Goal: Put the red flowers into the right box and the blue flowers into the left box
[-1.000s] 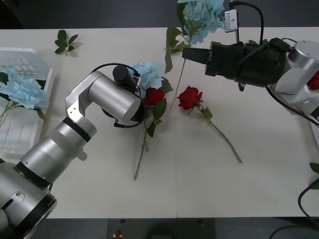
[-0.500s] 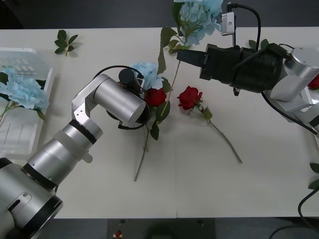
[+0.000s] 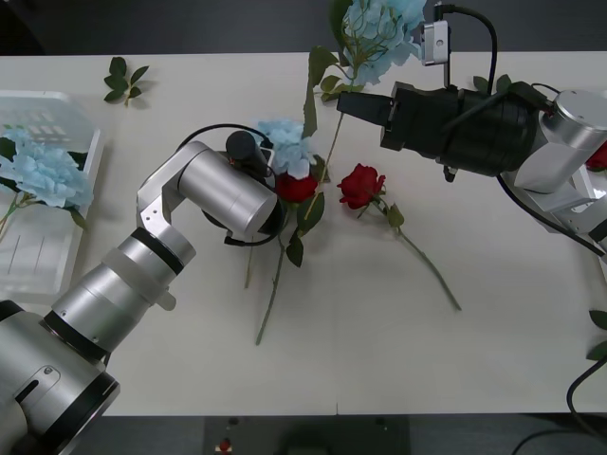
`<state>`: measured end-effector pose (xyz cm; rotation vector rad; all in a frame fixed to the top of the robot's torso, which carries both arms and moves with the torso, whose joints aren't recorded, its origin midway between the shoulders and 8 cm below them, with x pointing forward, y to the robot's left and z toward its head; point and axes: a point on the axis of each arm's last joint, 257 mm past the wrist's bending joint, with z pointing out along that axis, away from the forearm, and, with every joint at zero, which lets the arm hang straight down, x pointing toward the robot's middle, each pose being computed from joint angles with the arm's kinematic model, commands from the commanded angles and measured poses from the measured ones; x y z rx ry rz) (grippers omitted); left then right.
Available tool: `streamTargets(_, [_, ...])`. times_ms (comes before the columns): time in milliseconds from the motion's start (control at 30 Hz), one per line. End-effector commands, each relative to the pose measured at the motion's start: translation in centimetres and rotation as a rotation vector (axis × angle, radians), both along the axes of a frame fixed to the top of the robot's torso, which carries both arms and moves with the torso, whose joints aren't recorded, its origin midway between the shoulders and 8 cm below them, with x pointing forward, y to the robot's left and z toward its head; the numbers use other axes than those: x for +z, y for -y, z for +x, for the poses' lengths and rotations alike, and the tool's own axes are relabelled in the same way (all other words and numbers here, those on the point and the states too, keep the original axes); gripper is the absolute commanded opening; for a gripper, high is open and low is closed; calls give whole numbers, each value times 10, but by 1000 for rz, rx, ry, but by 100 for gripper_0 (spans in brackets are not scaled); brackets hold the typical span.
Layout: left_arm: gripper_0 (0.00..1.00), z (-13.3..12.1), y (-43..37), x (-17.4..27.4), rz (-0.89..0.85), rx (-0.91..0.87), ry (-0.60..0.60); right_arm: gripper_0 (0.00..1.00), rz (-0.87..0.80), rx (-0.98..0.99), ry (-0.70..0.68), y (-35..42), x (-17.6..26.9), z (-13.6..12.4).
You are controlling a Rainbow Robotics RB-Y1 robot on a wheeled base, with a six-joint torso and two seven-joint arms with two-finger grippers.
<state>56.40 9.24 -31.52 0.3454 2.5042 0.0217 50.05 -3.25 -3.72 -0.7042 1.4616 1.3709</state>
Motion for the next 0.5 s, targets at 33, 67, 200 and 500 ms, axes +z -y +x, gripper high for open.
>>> streamTargets(33, [0, 19, 11, 38, -9, -29, 91, 0, -21, 11, 57, 4, 10, -5])
streamTargets(67, [0, 19, 7, 41, -7, -29, 100, 0, -21, 10, 55, 4, 9, -5])
streamTargets(200, [0, 20, -5, 67, -28, -31, 163, 0, -22, 8, 46, 6, 4, -6])
streamTargets(500, [0, -11, -83, 137, -46, 75, 211, 0, -16, 7, 45, 6, 6, -6])
